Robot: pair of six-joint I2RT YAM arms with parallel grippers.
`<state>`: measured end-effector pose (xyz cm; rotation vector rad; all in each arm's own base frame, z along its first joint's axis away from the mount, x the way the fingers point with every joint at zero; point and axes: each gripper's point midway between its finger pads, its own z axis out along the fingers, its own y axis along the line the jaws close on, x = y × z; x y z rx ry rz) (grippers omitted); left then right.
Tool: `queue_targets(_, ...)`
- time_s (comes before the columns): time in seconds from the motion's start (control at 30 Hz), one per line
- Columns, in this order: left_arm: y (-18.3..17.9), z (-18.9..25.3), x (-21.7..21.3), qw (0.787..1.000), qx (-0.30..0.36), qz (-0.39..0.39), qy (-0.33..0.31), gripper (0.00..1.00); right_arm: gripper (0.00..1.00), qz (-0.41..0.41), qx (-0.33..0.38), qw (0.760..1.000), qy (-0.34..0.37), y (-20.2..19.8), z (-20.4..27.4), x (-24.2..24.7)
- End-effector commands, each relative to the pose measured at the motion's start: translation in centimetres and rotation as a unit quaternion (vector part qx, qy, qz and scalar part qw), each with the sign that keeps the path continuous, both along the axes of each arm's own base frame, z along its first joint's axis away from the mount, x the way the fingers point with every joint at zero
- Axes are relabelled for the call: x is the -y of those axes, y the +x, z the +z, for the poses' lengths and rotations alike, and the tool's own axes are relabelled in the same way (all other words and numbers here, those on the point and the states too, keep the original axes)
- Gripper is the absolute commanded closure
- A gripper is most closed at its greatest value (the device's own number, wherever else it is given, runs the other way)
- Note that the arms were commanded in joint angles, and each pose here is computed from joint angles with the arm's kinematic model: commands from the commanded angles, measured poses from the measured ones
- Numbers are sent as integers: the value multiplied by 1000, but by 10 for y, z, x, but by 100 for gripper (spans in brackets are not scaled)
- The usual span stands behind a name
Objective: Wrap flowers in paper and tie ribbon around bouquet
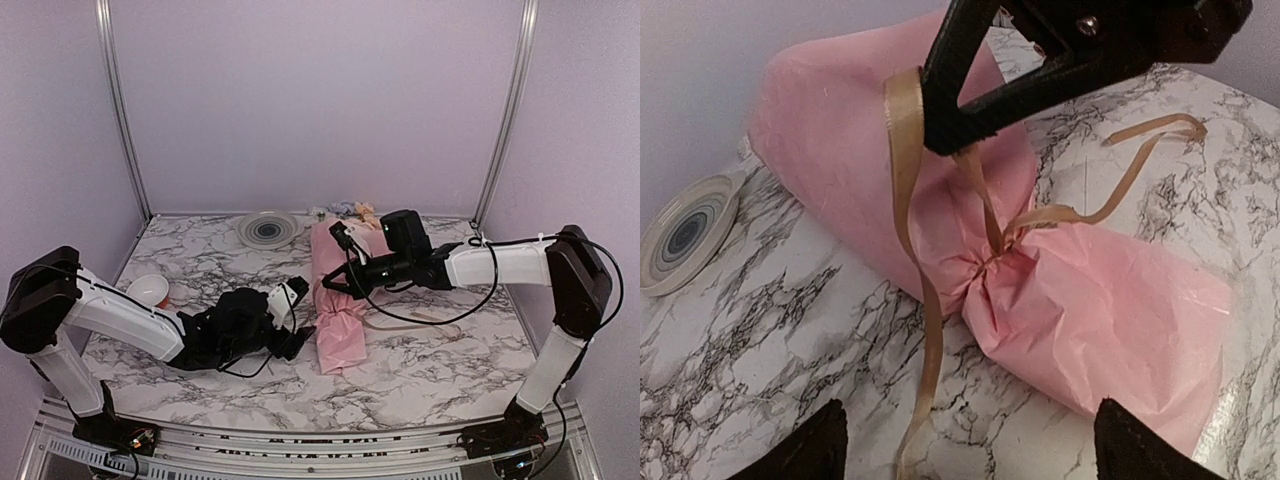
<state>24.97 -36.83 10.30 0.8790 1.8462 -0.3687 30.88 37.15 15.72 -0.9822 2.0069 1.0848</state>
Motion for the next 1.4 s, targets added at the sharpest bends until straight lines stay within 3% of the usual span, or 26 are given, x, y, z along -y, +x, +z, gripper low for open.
queue_targets(0.0,35,33,26,995,54,23,-75,20,100,-54,-41,997,26,11,4,2)
queue_targets(0.07,53,36,26,990,59,68,-104,34,100,-78,-54,995,25,16,1,5)
queue_targets(0.1,58,38,30,988,58,79,-117,36,100,-92,-62,994,26,18,1,6)
queue_targets(0.23,66,37,46,983,56,84,-154,25,100,-118,-87,988,44,21,2,8)
queue_targets(0.4,62,31,62,983,61,49,-169,27,100,-131,-97,986,44,22,0,9)
queue_targets(0.53,69,30,63,980,66,72,-171,53,100,-137,-98,985,46,23,2,10)
queue_targets(0.57,70,30,61,980,69,84,-169,56,100,-139,-99,984,47,23,2,10)
queue_targets(0.7,66,32,62,978,79,102,-164,46,100,-144,-98,983,50,25,4,9)
queue_targets(0.77,66,26,64,978,74,116,-158,45,100,-143,-99,983,50,25,4,9)
queue_targets(1.03,74,21,66,972,77,183,-126,52,100,-143,-98,984,51,23,4,7)
queue_targets(1.13,72,19,71,973,83,181,-117,68,100,-141,-98,984,51,23,4,6)
queue_targets(1.37,77,14,63,967,82,213,-113,73,100,-136,-93,985,58,22,11,5)
